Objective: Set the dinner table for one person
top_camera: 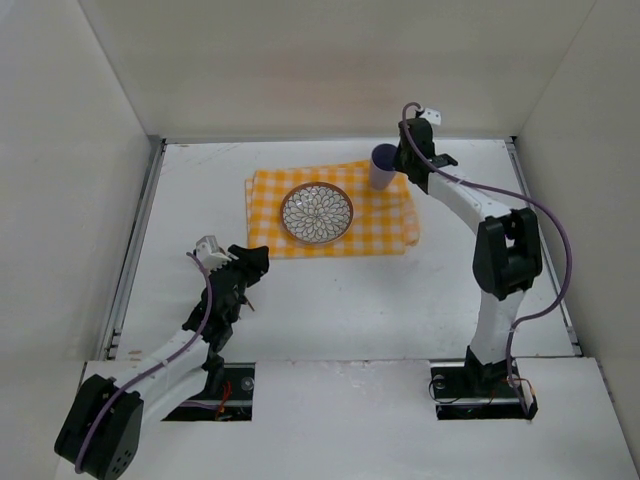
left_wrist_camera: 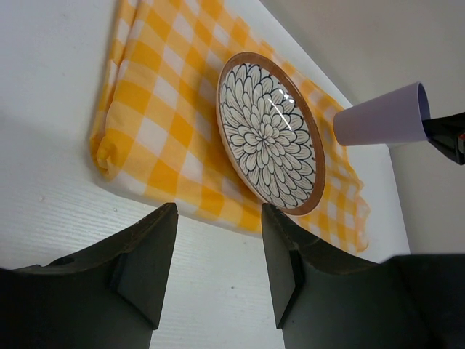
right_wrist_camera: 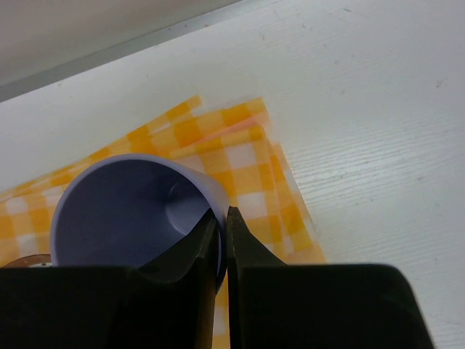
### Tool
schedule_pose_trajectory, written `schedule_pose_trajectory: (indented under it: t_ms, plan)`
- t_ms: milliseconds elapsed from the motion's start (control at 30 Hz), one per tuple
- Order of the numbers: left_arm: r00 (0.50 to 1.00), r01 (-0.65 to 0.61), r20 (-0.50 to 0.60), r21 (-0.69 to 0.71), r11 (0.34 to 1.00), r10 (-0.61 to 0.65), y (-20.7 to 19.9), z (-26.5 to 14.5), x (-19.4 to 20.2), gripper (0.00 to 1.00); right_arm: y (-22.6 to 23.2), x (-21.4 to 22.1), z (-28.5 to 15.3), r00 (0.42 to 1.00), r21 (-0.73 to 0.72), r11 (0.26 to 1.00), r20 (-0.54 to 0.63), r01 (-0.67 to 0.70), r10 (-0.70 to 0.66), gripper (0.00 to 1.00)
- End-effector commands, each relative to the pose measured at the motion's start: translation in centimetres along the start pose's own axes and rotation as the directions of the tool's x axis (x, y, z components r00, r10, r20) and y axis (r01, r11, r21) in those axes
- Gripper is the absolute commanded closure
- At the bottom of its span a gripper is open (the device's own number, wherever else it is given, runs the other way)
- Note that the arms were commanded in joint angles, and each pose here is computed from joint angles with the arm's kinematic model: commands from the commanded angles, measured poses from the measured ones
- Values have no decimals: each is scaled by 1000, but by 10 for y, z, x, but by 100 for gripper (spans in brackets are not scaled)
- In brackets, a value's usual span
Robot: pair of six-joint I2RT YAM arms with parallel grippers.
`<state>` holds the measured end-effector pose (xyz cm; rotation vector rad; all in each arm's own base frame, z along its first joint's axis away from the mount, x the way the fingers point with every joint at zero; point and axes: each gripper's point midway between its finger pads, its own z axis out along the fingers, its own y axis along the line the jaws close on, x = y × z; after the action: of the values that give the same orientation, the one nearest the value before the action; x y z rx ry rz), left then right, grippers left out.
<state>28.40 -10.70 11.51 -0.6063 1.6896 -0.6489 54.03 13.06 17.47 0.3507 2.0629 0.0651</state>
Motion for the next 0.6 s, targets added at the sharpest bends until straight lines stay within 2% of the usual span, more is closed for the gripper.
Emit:
schedule_pose_trajectory:
  t_ms: [0, 367, 467, 567]
  plan:
    - [999, 8, 48, 32, 999, -10, -11, 2, -13, 53, 14, -19, -1, 1000, -27, 1000, 30, 5, -4, 89]
    - [999, 13, 44, 14, 1000, -13, -5, 4, -13, 53, 12, -12, 20, 1000, 4, 1000, 1, 27, -27, 85]
    - [999, 10, 51, 14, 1000, -10, -5, 4, -14, 53, 12, -10, 20, 1000, 10, 1000, -1, 29, -29, 70]
    - [999, 10, 46, 2, 1000, -10, -2, 5, -13, 53, 13, -15, 16, 1000, 7, 1000, 12, 26, -26, 61]
